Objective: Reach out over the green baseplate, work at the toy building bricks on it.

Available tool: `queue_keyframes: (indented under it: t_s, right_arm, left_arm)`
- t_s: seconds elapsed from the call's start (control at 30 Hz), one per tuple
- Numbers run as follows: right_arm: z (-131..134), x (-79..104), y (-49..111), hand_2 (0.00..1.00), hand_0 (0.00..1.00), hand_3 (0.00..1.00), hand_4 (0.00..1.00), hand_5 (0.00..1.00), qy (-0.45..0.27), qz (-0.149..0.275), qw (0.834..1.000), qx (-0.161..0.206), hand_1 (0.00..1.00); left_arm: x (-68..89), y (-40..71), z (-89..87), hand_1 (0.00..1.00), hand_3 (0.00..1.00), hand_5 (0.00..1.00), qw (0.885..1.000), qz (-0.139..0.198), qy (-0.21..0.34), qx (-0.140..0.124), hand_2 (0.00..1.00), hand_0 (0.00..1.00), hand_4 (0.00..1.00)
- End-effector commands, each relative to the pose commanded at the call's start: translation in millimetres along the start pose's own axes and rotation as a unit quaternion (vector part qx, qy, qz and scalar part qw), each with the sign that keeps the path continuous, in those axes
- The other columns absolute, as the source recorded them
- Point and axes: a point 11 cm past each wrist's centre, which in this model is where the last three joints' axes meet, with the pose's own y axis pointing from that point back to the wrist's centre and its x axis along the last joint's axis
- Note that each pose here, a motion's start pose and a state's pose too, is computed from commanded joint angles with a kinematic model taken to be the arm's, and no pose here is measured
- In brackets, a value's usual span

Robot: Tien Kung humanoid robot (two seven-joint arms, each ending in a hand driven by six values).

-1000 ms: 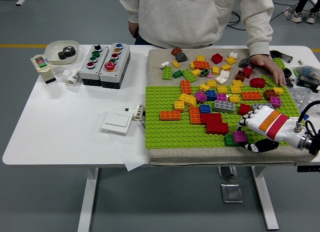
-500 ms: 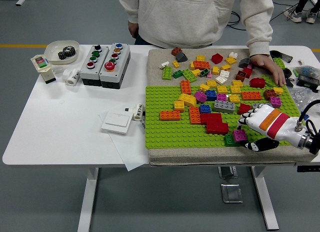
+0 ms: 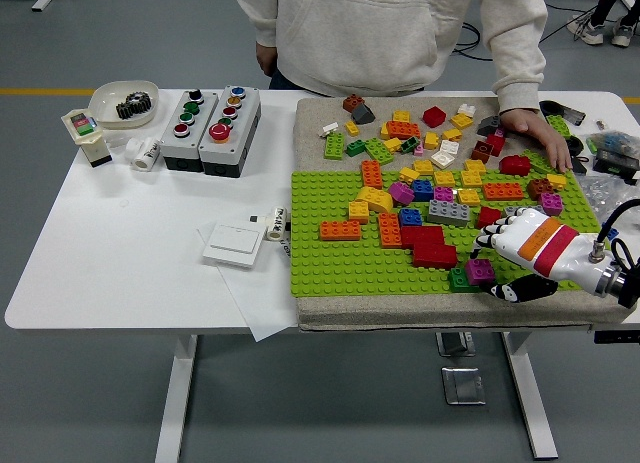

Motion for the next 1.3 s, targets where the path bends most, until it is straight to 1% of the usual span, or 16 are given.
queue_keyframes:
  t_s: [0.2,0.23,0.4,0.43,0.6,0.63,0.8,0.83,0.9,1.0,1.03,1.07,1.13,1.2,1.23,1.3]
  right_arm:
    - [0,0.5,0.1,0.699,0.401,0.618,0.770,0.424,-0.001,0.001,1.000,0.000,0.561]
    - [0,0.6,0.0,0.701,0.404,0.637,0.779,0.422,-0.001,0.001,1.000,0.000,0.564]
    - [-2,1.8,0.0,0.701,0.404,0.637,0.779,0.422,-0.002,0.001,1.000,0.003,0.564]
    - [-2,2.0,0.1,0.717,0.416,0.758,0.830,0.424,-0.002,0.001,1.000,0.003,0.586]
    - [-2,2.9,1.6,0.717,0.416,0.758,0.830,0.424,-0.004,-0.001,1.000,0.004,0.586]
    - [-2,3.0,1.8,0.737,0.433,0.831,0.859,0.432,-0.004,-0.002,1.000,0.003,0.592]
    - [-1,3.8,3.1,0.737,0.433,0.831,0.859,0.432,-0.005,0.002,1.000,0.002,0.592]
    - [-2,4.1,3.4,0.757,0.444,0.861,0.886,0.443,-0.005,0.003,1.000,0.002,0.602]
    - [-2,4.6,3.7,0.757,0.444,0.861,0.886,0.443,-0.005,0.005,1.000,0.002,0.602]
    - [-2,9.8,7.4,0.757,0.444,0.861,0.886,0.443,-0.014,0.019,1.000,-0.003,0.602]
    - [-1,12.7,9.8,0.796,0.518,0.881,0.882,0.441,-0.020,0.028,0.999,-0.007,0.634]
    - [-1,14.5,10.9,0.796,0.518,0.881,0.882,0.441,-0.023,0.033,0.999,-0.008,0.634]
    - [0,22.9,17.4,0.796,0.518,0.881,0.882,0.441,-0.034,0.060,0.997,-0.020,0.634]
    - [-1,29.0,22.2,0.796,0.518,0.881,0.882,0.441,-0.039,0.079,0.996,-0.024,0.634]
    - [-1,30.8,24.1,0.766,0.542,0.834,0.833,0.436,-0.041,0.083,0.995,-0.024,0.643]
    - [-3,35.0,28.4,0.766,0.542,0.834,0.833,0.436,-0.044,0.092,0.995,-0.022,0.643]
  left_arm:
    - [-0.1,0.0,0.4,0.748,0.582,0.601,1.000,0.000,0.000,0.000,0.765,0.660,0.657]
    - [-0.1,0.0,0.4,0.747,0.582,0.601,1.000,0.000,0.000,0.000,0.765,0.659,0.657]
    - [0.1,0.0,-0.3,0.747,0.582,0.601,1.000,0.000,0.000,0.000,0.765,0.659,0.657]
    - [0.2,0.0,-0.5,0.748,0.582,0.601,1.000,0.000,0.000,0.000,0.765,0.658,0.657]
    - [0.8,-0.1,-1.7,0.748,0.582,0.601,1.000,0.001,0.000,0.002,0.765,0.658,0.657]
    - [0.8,-0.1,-1.8,0.747,0.582,0.600,1.000,0.001,0.000,0.002,0.765,0.658,0.656]
    - [1.3,-0.2,-2.6,0.747,0.582,0.600,1.000,0.002,-0.001,0.003,0.765,0.658,0.656]
    - [1.3,-0.2,-2.7,0.749,0.581,0.600,1.000,0.002,-0.001,0.003,0.765,0.657,0.656]
    - [1.3,-0.2,-2.9,0.749,0.581,0.600,1.000,0.002,-0.001,0.003,0.765,0.657,0.656]
    - [1.9,-0.2,-3.2,0.749,0.581,0.600,1.000,0.003,-0.002,0.004,0.765,0.657,0.656]
    - [2.2,-0.3,-3.3,0.749,0.582,0.600,1.000,0.003,-0.002,0.004,0.765,0.659,0.656]
    - [2.3,-0.3,-3.3,0.749,0.582,0.600,1.000,0.003,-0.002,0.004,0.765,0.659,0.656]
    - [2.9,-0.4,-3.3,0.749,0.582,0.600,1.000,0.004,-0.003,0.004,0.765,0.659,0.656]
    - [3.3,-0.4,-3.5,0.749,0.582,0.600,1.000,0.004,-0.004,0.004,0.765,0.659,0.656]
    - [3.5,-0.5,-3.7,0.749,0.582,0.600,1.000,0.004,-0.004,0.004,0.765,0.660,0.655]
    - [3.9,-0.5,-4.0,0.749,0.582,0.600,1.000,0.005,-0.005,0.005,0.765,0.660,0.655]
